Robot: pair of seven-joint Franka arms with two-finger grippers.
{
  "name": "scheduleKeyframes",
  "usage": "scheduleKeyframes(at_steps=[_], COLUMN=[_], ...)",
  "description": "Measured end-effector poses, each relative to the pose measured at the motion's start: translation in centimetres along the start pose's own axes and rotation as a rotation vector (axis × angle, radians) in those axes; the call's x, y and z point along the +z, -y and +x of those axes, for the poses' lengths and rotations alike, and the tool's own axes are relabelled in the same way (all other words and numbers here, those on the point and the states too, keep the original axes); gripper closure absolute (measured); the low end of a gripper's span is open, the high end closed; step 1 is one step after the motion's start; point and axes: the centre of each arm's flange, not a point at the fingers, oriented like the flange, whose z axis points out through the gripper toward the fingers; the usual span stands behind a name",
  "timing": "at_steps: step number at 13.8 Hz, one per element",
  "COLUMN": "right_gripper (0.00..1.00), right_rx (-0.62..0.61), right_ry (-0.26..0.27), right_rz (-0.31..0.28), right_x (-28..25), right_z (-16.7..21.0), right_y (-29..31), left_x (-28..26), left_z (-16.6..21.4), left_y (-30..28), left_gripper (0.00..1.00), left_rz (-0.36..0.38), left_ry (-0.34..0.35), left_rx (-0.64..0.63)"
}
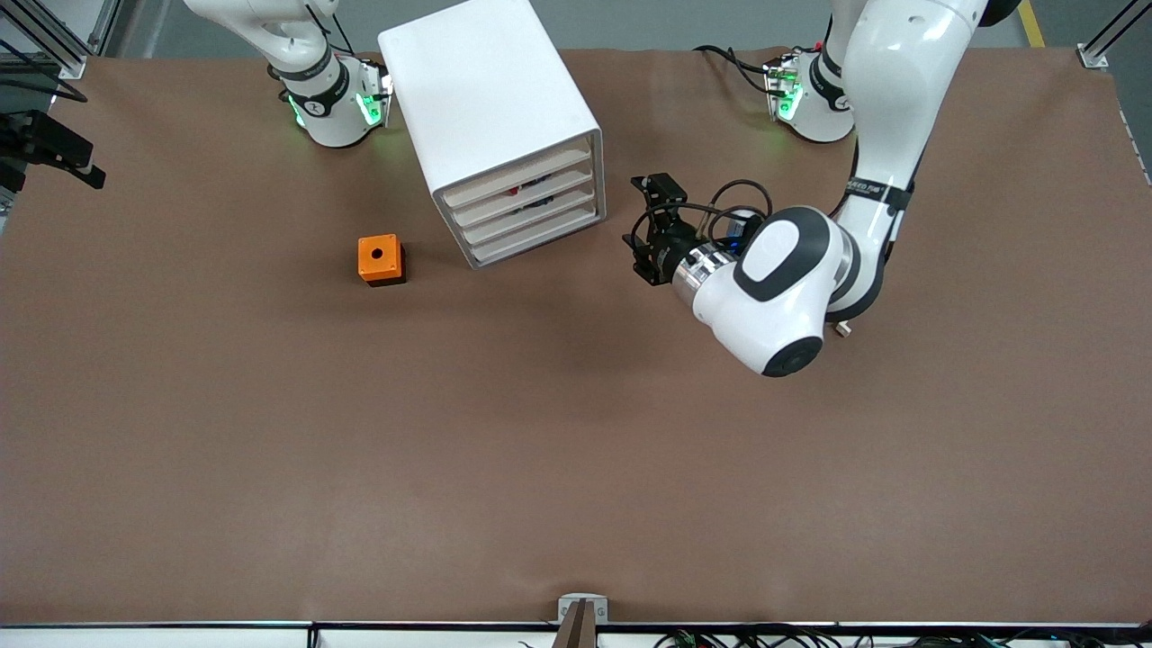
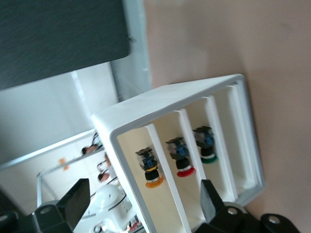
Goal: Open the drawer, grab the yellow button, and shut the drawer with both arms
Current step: 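Move the left gripper toward the front of the white drawer cabinet, then grasp the top drawer's front edge with the left gripper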
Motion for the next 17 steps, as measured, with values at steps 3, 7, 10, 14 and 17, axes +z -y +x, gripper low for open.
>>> scheduleKeyframes(at_steps=[3, 7, 10, 14, 17], right_gripper=[0.00, 0.00, 0.00, 0.00, 0.00], right_rx=[0.000, 0.003, 0.006, 0.005, 0.005], right_ry=[0.000, 0.000, -0.002, -0.007, -0.010], right_rz=[0.000, 0.000, 0.001, 0.000, 0.000], right_x=[0.0, 0.0, -0.1, -0.3, -0.4], right_z=[0.0, 0.0, 0.0, -0.1, -0.1], right_y=[0.0, -0.1, -0.3, -0.3, -0.3], left_x=[2.6, 5.0, 6.3, 8.4, 10.2], left_z=[0.1, 0.2, 0.6, -0.2, -1.3], left_y=[-2.4, -5.4, -7.6, -8.1, -7.5], left_gripper=[0.04, 0.46, 0.54, 0.54, 0.54], left_rz=[0.078, 0.171, 0.232, 0.274, 0.279], left_ry=[-0.023, -0.002, 0.031, 0.032, 0.008], left_rx=[-0.123, -0.201, -0.223, -0.223, -0.212])
